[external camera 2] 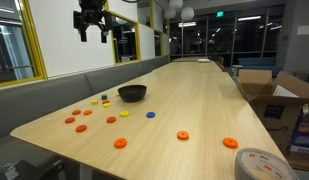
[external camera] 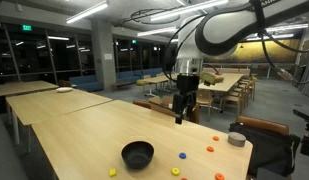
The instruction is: Put the blue, yellow and three orange squares inside the building.
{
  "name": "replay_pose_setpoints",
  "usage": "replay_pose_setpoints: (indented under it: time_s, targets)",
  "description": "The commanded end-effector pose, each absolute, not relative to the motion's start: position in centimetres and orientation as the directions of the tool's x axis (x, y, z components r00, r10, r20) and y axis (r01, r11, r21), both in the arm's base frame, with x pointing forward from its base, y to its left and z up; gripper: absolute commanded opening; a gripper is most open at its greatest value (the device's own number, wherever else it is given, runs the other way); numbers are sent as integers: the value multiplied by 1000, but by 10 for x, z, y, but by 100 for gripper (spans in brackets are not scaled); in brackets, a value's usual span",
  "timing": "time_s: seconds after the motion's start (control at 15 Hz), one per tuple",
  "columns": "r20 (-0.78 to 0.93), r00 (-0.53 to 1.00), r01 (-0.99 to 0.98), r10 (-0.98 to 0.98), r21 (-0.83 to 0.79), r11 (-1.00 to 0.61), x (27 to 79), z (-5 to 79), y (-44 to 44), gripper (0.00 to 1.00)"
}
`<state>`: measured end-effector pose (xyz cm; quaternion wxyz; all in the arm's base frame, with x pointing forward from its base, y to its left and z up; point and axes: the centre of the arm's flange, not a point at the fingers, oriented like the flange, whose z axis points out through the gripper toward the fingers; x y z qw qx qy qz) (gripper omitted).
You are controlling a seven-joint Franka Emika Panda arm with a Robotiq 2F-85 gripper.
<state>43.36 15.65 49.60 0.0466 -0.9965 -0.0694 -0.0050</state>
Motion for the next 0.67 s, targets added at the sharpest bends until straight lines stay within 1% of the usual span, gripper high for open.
replay_pose_setpoints:
  time_s: [0.0, 0.4, 0.6]
  targets:
    - [22, 990, 139, 138, -93, -986, 434, 498, 157, 100]
    - [35, 990, 141, 138, -95, -986, 435, 504, 157, 100]
    - [38, 993, 114, 111, -87, -990, 435, 489, 141, 100]
